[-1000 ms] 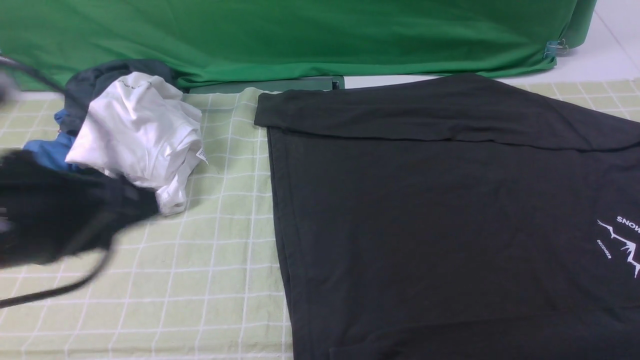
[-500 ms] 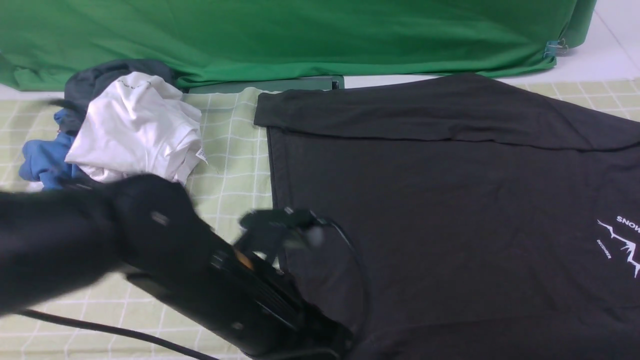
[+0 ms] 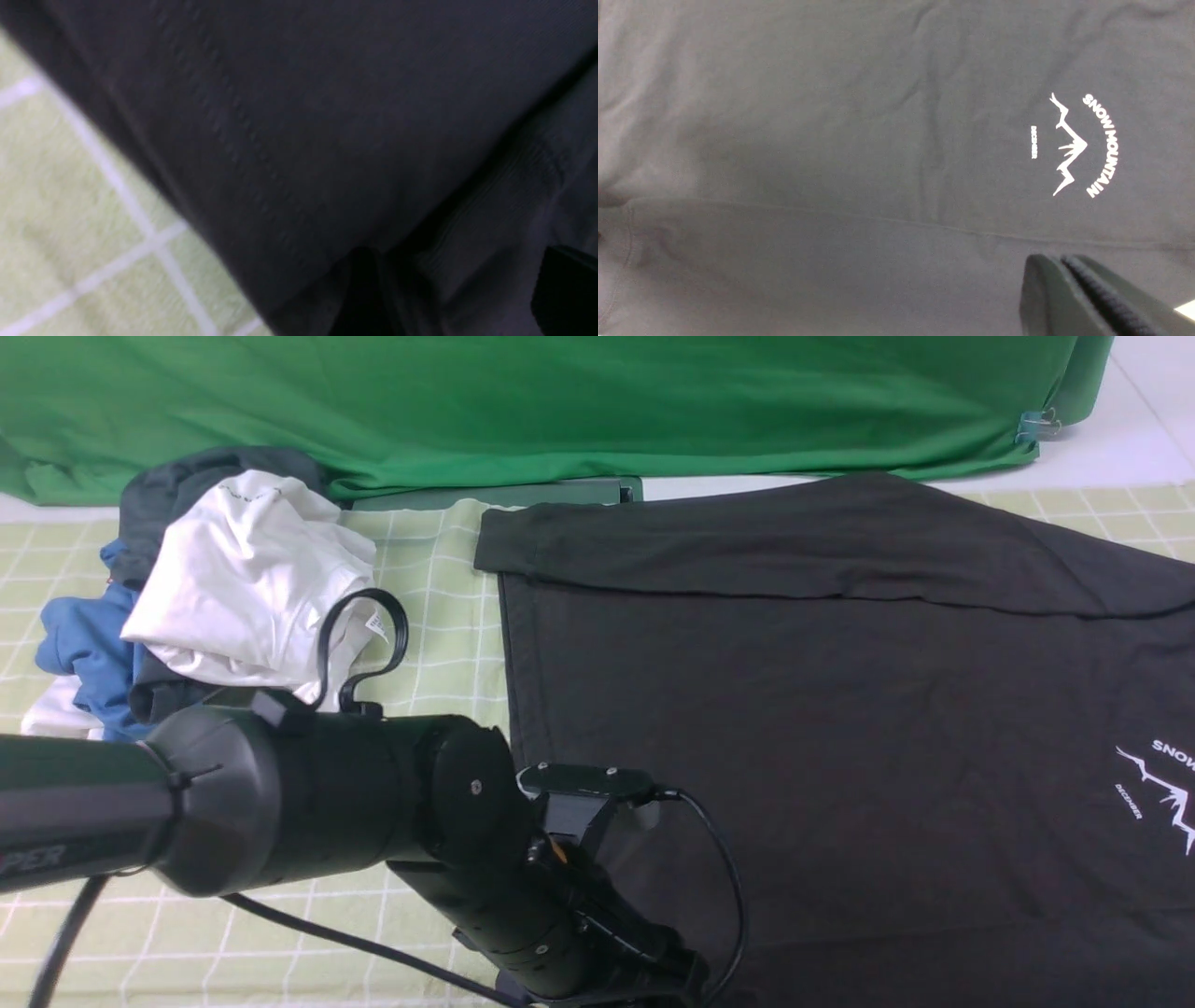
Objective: Fold a long-sleeved shirt over a green coffee tablecloth.
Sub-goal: 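Grasp the left edge of the dark T-shirt lying flat on the table, then fold the left side of the black T-shirt inward over its body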
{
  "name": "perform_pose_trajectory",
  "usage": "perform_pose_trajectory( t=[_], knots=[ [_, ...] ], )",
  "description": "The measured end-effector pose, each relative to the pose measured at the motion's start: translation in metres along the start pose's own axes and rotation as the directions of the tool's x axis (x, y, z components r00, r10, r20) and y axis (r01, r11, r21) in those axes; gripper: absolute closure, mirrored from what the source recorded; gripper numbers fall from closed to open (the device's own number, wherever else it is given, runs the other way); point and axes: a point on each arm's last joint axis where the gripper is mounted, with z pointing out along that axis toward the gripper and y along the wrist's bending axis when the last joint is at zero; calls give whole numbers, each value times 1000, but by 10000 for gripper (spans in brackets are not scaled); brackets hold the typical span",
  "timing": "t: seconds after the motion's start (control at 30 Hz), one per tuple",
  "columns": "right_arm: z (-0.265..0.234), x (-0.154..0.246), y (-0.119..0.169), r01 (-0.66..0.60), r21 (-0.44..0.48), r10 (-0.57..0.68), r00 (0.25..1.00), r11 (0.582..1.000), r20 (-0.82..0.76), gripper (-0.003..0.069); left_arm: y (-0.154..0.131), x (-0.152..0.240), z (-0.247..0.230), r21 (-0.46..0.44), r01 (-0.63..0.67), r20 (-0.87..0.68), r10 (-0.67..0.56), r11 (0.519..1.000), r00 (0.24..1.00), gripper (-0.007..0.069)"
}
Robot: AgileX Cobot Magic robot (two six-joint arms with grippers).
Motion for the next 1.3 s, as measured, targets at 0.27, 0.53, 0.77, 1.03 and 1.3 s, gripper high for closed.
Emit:
perform_pose_trajectory(
  t=[0.27,0.53,0.77,1.03,1.3],
  knots=[
    [0,0,0,0,0,0,1000,1000,0,602,-2,-3,0,7,-10,12,10,1000,1000,258],
    [0,0,0,-1,0,1,1000,1000,1,593,-3,-2,1,6,-23,10,23,1000,1000,483],
    [0,-1,0,-1,2,1,1000,1000,7,588,-3,-3,0,1,-46,16,46,999,999,601],
    [0,-1,0,-1,2,1,1000,1000,7,572,-19,-33,-70,39,-106,213,96,994,972,601],
    [0,-1,0,-1,2,1,1000,1000,8,562,2,-84,-135,42,-32,406,12,999,914,601]
  ],
)
